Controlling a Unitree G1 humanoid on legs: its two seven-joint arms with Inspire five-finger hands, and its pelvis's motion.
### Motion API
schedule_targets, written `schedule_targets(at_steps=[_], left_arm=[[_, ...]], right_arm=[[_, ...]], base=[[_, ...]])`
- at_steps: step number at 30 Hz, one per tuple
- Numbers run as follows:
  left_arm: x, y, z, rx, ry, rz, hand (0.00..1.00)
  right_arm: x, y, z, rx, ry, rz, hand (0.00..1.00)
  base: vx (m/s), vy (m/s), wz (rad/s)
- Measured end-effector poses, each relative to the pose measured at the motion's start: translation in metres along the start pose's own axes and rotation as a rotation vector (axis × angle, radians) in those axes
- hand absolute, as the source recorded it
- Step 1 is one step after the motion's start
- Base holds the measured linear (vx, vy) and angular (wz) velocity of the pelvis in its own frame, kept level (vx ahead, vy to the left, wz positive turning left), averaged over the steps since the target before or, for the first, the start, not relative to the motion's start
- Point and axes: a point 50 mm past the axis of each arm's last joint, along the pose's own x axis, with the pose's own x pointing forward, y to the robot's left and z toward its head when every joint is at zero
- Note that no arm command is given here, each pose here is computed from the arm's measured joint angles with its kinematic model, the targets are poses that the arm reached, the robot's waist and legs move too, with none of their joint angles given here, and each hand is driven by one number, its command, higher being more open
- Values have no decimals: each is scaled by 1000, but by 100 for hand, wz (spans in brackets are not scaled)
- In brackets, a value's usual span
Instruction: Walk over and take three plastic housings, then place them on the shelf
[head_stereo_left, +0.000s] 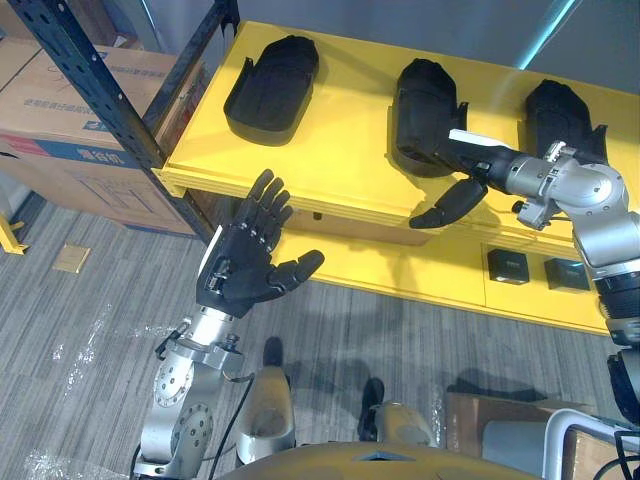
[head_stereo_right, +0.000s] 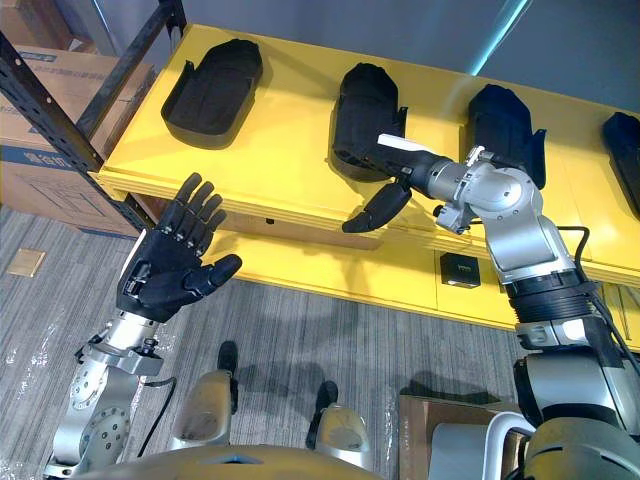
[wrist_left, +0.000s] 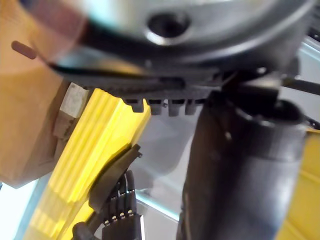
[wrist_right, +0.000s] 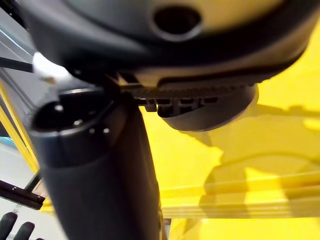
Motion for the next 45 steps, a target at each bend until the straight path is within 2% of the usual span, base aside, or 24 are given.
schedule_targets(at_steps=[5, 10, 12, 16, 21, 25, 29, 31, 33, 35, 37, 39, 40, 41, 43, 44, 45], left_arm=[[-2, 2, -3, -3, 14, 17, 100], [-1, 2, -3, 29, 5, 55, 100], [-1, 3, -1, 72, -15, 81, 100], [-1, 6, 10, 129, -111, 143, 100], [-2, 13, 26, 210, -222, 229, 100], [-4, 15, 51, 384, -348, 320, 100], [-6, 8, 89, 647, -559, 415, 100], [-11, 4, 102, 766, -659, 488, 100], [-19, 4, 110, 954, -750, 624, 100], [-26, 8, 111, 1051, -763, 711, 100], [-43, 17, 108, 1099, -717, 829, 100], [-54, 23, 102, 1105, -659, 897, 100], [-67, 32, 89, 1095, -556, 976, 100], [-72, 36, 82, 1087, -506, 1003, 100], [-93, 52, 44, 1019, -260, 1091, 100], [-95, 53, 39, 1004, -231, 1097, 100], [-103, 56, 21, 961, -122, 1115, 100]], right_arm=[[-1, -11, 6, -41, -58, -169, 100], [-14, -48, 39, -120, -213, -429, 100], [-33, -71, 60, -182, -298, -593, 100], [-73, -94, 91, -260, -468, -874, 100], [-114, -82, 96, -325, -566, -1057, 100], [-131, -53, 68, -292, -510, -1093, 100], [-149, -5, 19, -153, -339, -1153, 100], [-154, 15, 2, -99, -254, -1205, 100], [-161, 43, -19, -32, -127, -1304, 100], [-168, 66, -34, 53, -32, -1360, 100], [-176, 100, -49, 176, 101, -1413, 100], [-181, 119, -56, 229, 182, -1428, 100], [-188, 144, -65, 292, 297, -1439, 100], [-190, 154, -69, 315, 346, -1439, 100], [-197, 199, -86, 407, 563, -1442, 100], [-197, 204, -88, 419, 584, -1437, 100], [-196, 222, -90, 475, 646, -1412, 100]], base=[[7, -1, -4], [21, -11, -4], [0, 0, 0], [49, -3, -7], [25, 4, -12], [5, 3, -21], [-10, -4, -20], [-19, 2, -17], [-11, 1, -15], [-5, -1, -2], [-8, -3, -2], [7, -4, -13], [15, 0, -21], [15, 2, -26], [11, 2, -19], [22, 3, -18], [18, 1, -17]])
